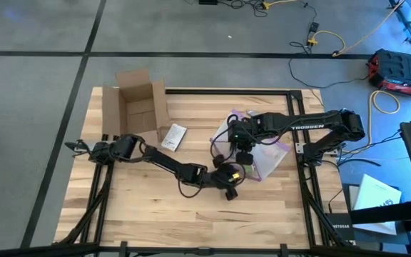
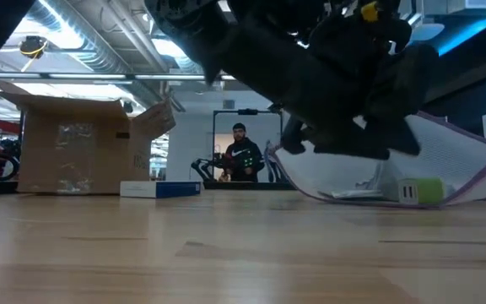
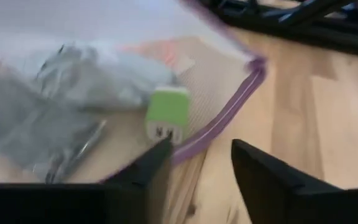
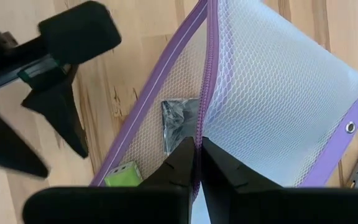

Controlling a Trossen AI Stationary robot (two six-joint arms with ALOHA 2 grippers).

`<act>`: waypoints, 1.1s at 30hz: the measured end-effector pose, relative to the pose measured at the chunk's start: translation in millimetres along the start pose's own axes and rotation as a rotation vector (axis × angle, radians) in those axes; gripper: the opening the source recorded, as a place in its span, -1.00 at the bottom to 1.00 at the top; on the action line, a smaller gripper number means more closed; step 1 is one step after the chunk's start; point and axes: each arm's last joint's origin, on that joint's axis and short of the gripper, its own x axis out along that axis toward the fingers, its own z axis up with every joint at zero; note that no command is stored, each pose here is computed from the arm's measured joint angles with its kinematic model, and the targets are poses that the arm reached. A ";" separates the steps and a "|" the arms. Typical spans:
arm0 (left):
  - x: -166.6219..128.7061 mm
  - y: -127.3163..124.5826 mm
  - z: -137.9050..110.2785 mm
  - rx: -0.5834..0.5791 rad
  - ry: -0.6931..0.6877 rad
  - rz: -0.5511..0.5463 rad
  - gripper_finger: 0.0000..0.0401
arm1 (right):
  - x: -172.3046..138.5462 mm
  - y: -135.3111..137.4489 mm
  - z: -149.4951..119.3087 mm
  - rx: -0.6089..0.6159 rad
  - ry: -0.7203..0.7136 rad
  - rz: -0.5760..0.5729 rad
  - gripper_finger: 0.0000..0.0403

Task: Unpack boxes
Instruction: Put the green charger adapter into the zip bag

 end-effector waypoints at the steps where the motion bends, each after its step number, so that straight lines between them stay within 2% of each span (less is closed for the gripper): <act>1: 1.0 1.5 1.4 0.012 -0.007 0.001 -0.05 | 0.0 -0.1 0.0 0.000 0.000 0.000 -0.95; 5: 11.0 16.4 2.1 0.002 -0.003 0.032 0.28 | 0.0 0.0 0.1 0.000 -0.001 0.000 -0.95; 9: 20.4 33.4 9.0 -0.046 -0.010 0.002 0.43 | 0.0 0.2 1.8 0.001 -0.018 0.002 -0.95; 12: 25.7 42.9 12.9 -0.055 0.001 -0.070 0.45 | 0.0 0.3 2.6 0.001 -0.027 0.003 -0.95; 16: 28.0 46.6 12.9 0.005 0.027 -0.143 0.46 | 0.0 0.3 2.6 0.001 -0.027 0.003 -0.95; 19: 27.6 45.5 12.5 0.075 0.025 -0.150 0.46 | 0.0 0.3 2.6 0.001 -0.027 0.003 -0.95; 24: 29.2 46.3 8.6 0.121 0.041 -0.155 0.46 | 0.0 0.3 2.9 0.001 -0.030 0.003 -0.95; 33: 47.7 48.5 -13.0 0.042 -0.022 -0.176 0.46 | 0.0 0.4 3.7 0.001 -0.039 0.004 -0.95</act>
